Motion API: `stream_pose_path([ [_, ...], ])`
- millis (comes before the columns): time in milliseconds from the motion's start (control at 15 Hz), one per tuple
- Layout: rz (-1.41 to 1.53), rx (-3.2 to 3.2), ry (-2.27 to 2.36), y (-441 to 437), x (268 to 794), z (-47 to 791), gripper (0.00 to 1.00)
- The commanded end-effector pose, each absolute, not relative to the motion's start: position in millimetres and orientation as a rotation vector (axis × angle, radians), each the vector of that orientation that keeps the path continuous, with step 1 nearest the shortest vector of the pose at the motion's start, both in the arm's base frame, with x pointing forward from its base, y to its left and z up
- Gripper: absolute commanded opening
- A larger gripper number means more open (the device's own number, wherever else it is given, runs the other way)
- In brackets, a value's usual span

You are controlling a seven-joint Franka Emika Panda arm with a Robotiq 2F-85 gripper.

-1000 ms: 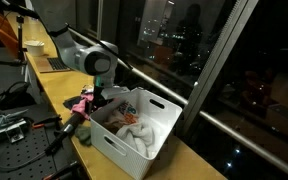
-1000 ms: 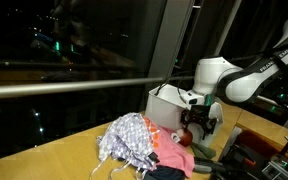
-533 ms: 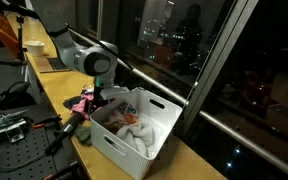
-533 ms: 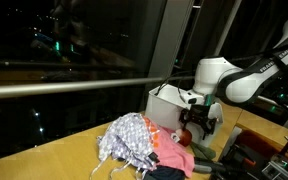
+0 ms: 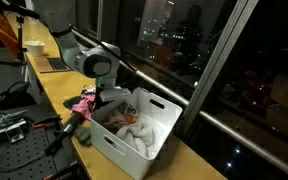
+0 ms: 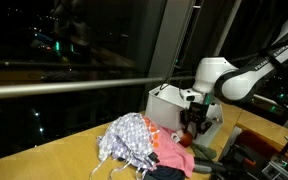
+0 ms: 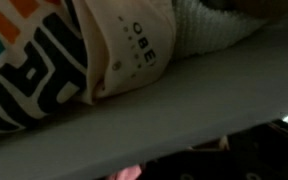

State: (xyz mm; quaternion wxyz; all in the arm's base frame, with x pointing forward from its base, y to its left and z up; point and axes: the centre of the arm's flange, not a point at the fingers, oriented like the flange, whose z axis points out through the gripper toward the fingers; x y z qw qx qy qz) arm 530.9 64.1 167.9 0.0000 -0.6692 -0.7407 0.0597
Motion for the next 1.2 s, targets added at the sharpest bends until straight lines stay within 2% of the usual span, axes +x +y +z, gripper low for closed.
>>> stream_pose_path([
  [0, 0.114, -2.160, -2.248, 57, 538, 163, 0.22],
  [200, 0.086, -2.198, -2.198, 50, 539, 166, 0.01],
  [267, 0.081, -2.205, -2.189, 48, 539, 168, 0.00],
  [600, 0.046, -2.233, -2.149, 58, 528, 194, 0.01],
  [867, -0.097, -2.254, -2.111, 94, 524, 261, 0.01],
  [1133, -0.319, -2.356, -2.072, 84, 559, 352, 0.01],
])
